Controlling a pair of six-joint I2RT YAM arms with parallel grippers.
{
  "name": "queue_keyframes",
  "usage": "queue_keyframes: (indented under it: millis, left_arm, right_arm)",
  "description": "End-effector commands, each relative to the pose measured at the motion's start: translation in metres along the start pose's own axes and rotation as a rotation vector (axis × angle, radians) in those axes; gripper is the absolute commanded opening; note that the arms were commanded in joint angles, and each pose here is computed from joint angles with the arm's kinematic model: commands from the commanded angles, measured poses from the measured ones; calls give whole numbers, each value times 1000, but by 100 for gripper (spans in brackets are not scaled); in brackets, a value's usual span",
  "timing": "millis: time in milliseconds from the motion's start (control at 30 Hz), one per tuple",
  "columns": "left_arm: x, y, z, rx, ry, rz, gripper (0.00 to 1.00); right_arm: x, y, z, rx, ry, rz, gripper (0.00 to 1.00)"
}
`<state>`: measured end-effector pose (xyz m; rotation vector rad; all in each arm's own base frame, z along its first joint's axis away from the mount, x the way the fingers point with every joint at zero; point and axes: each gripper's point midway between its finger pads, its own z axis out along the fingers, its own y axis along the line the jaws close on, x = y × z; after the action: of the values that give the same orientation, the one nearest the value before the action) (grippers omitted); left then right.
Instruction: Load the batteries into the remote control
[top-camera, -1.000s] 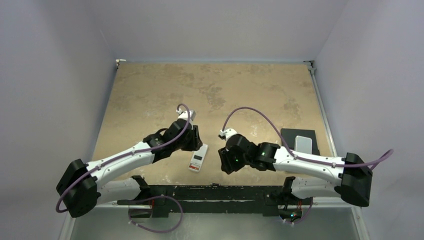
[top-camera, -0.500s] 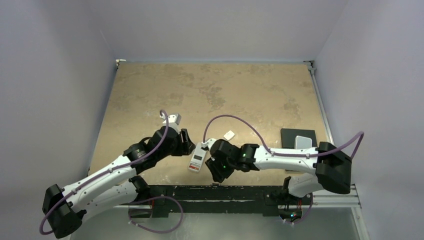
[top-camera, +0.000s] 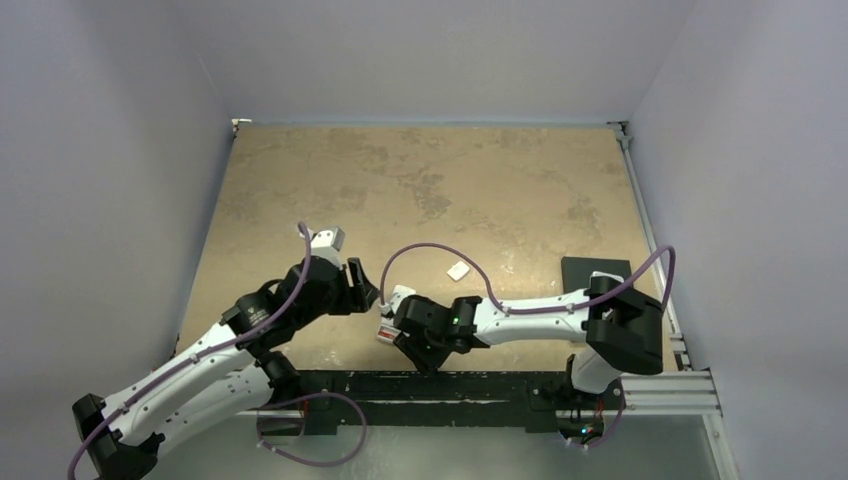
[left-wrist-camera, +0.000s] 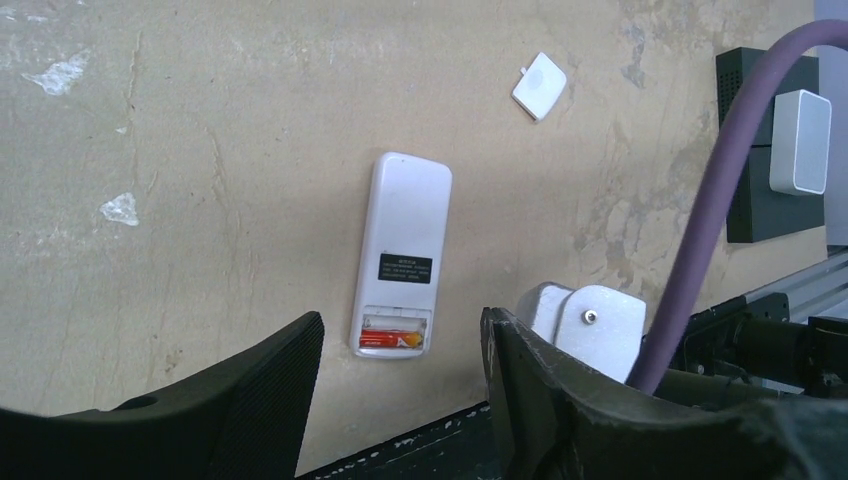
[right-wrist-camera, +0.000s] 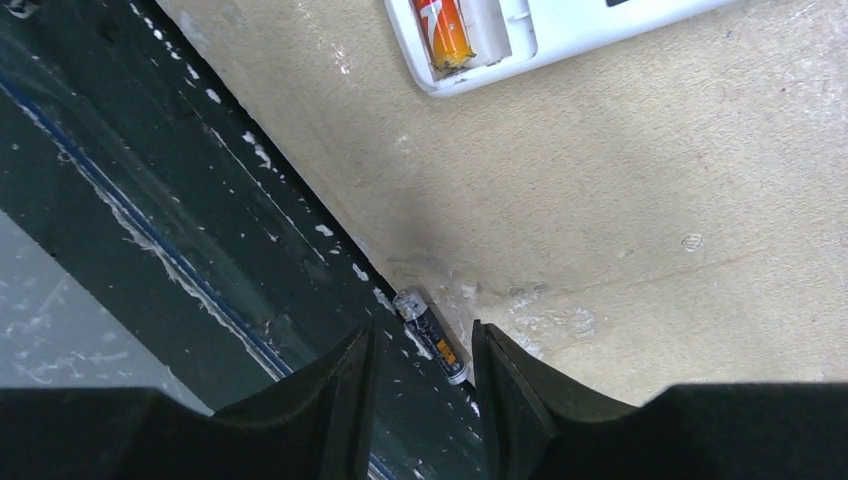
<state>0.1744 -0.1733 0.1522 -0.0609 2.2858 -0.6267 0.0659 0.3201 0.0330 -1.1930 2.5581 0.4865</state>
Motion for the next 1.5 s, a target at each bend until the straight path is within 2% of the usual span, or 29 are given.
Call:
queue_keyframes:
  millis: [0, 300, 633, 867, 1000, 1233, 1467]
  left_arm:
    - [-16, -5, -13, 8, -43, -22, 60]
    - [-17, -5, -17, 15, -49, -25, 61]
    - [-18, -5, -18, 17, -57, -27, 62]
    - [-18, -4, -18, 12, -58, -27, 62]
    - [-18, -4, -17, 11, -58, -26, 62]
    - [-18, -5, -16, 15, -60, -27, 62]
    - [-20, -10, -15, 33, -62, -30, 62]
  right_arm:
    - [-11, 1, -2, 46, -22, -38, 46]
    - [-3, 2, 7, 92, 14, -61, 43]
    - [0, -13, 7, 194, 12, -44, 31]
    - [4, -21, 9, 237, 13, -26, 28]
    - [7, -24, 7, 255, 12, 18, 21]
    - [-8, -26, -9, 267, -93, 118, 12]
    - [-28, -44, -34, 252, -231, 329, 8]
